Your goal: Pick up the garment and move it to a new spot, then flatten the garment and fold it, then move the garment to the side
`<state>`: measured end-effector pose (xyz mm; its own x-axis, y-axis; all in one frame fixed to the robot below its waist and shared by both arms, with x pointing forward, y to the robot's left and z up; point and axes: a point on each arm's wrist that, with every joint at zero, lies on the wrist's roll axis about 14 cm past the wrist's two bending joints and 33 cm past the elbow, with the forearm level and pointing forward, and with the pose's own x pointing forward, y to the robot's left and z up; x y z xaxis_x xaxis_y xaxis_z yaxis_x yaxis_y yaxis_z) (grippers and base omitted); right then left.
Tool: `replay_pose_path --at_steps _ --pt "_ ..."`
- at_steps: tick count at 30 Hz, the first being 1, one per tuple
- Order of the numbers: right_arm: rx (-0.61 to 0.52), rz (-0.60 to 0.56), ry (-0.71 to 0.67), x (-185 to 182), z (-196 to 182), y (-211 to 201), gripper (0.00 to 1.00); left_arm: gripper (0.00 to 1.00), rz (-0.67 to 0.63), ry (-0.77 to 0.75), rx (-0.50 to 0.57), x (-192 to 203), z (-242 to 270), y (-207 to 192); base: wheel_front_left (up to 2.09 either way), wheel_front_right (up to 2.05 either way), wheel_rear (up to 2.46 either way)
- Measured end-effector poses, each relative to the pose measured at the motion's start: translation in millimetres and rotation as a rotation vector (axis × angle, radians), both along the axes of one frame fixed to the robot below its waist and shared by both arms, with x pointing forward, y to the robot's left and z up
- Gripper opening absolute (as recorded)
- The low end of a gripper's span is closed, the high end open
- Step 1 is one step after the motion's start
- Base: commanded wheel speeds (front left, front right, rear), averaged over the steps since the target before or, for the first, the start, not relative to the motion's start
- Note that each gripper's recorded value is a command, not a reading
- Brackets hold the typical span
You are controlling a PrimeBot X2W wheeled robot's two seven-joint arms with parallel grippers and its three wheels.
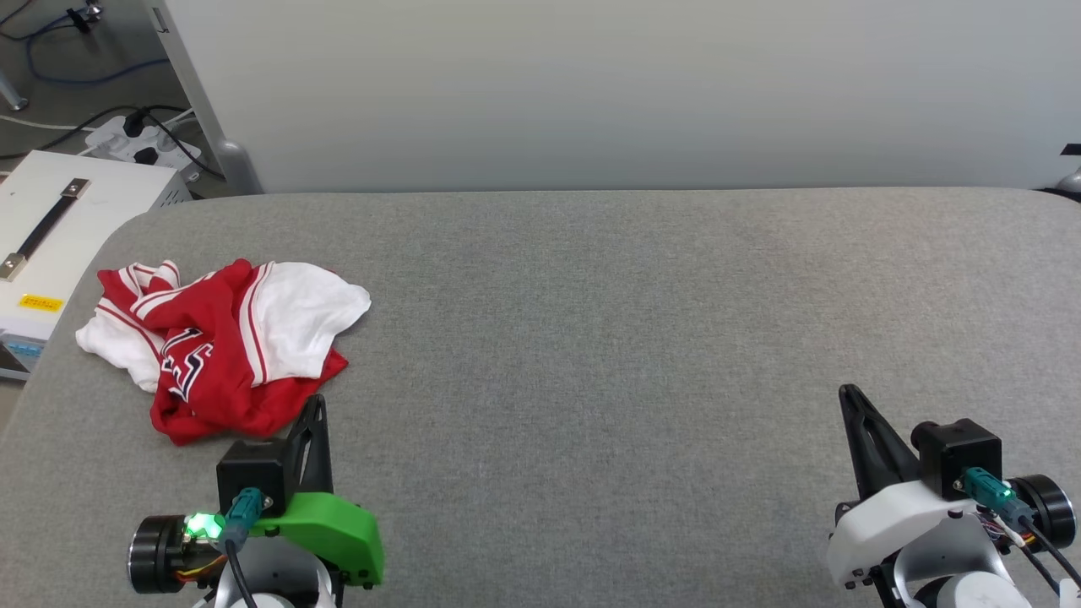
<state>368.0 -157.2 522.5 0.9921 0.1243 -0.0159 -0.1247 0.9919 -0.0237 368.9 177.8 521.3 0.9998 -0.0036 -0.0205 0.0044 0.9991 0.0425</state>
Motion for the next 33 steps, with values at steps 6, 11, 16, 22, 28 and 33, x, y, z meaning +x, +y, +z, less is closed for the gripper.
replay_pose_path --at_steps 6,11,16,22,28,33 --pt "0.000 0.000 0.000 0.0 0.0 0.0 0.00 0.00 0.000 0.000 0.000 0.0 0.0 0.1 0.00 0.00 0.00" --pt "0.000 0.000 0.000 0.0 0.0 0.0 0.00 0.00 0.000 0.000 0.000 0.0 0.0 0.0 0.00 0.00 0.00" --pt "0.000 0.000 0.000 0.0 0.0 0.0 0.00 0.00 0.001 0.000 0.000 0.0 0.0 0.2 0.00 0.00 0.00" --pt "0.000 0.000 0.000 0.0 0.0 0.0 0.00 0.00 0.000 0.000 0.000 0.0 0.0 0.0 0.00 0.00 0.00" --pt "0.000 0.000 0.000 0.0 0.0 0.0 0.00 0.00 0.000 0.000 0.000 0.0 0.0 0.1 0.00 0.00 0.00" --pt "0.000 0.000 0.000 0.0 0.0 0.0 0.00 0.00 0.000 0.000 0.000 0.0 0.0 0.0 0.00 0.00 0.00"
